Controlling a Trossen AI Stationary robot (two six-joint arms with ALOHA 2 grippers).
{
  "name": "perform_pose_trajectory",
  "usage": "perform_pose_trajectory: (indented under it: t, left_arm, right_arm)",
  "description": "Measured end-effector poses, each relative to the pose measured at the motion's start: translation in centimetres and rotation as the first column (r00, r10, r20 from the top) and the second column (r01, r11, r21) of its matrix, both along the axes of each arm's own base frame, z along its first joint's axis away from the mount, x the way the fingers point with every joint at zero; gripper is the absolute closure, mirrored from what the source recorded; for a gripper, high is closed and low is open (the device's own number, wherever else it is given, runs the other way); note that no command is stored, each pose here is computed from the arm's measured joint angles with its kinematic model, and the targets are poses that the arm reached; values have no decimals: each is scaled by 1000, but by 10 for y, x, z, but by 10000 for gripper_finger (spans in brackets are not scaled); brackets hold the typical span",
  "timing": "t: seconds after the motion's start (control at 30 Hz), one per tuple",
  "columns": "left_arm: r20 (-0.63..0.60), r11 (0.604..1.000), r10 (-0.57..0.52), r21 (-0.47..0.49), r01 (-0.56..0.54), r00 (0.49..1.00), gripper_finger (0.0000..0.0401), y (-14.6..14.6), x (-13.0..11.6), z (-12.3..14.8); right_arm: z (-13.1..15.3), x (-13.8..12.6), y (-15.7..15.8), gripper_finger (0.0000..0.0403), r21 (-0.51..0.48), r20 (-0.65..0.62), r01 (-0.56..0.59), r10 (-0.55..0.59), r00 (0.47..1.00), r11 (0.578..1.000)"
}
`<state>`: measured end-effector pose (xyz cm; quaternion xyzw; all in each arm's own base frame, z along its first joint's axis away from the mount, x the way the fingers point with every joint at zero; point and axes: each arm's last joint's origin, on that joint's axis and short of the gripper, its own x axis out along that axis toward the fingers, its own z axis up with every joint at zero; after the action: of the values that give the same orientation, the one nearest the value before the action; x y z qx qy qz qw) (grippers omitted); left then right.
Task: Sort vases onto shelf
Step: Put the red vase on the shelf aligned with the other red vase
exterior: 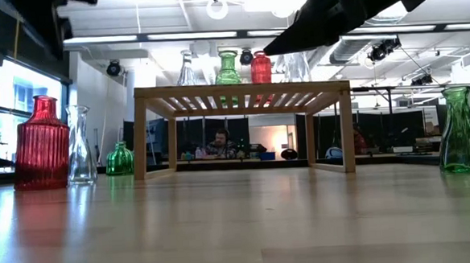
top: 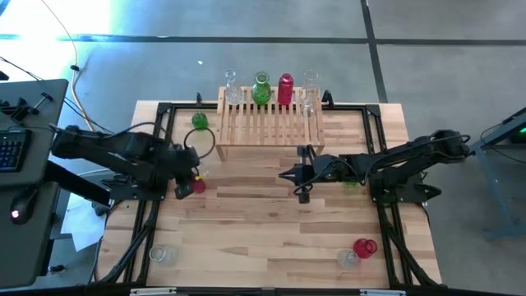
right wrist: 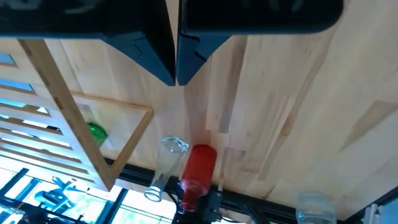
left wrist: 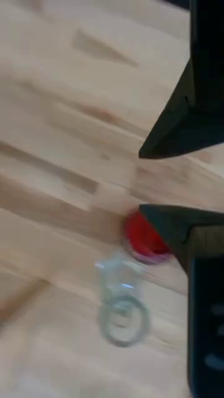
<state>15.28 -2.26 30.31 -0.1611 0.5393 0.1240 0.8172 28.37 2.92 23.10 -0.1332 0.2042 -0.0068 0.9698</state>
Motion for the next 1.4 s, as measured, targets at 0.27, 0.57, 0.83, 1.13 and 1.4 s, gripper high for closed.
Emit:
perform_pose_trajectory:
  t: [0.27,0.57,0.83,1.13,1.4]
  left_arm:
    - [-208,995,100,23,-98,973,179,4,9,-17]
    - [-297,993,120,47,-111,947,157,11,16,-26]
    - [-340,995,94,13,-95,936,157,16,19,-44]
    - [-336,997,70,11,-70,939,185,17,20,-56]
    - [-284,999,38,-12,-43,958,283,16,25,-56]
  right_arm:
    - [0,-2,13,402,6,-3,-57,57,998,998]
    - [0,-5,32,402,-12,-1,-91,91,996,996]
    - [0,-8,40,402,-23,1,-97,97,995,995]
    - [0,-7,40,402,-22,4,-97,97,995,995]
    - [0,-7,40,402,-15,5,-94,94,996,995]
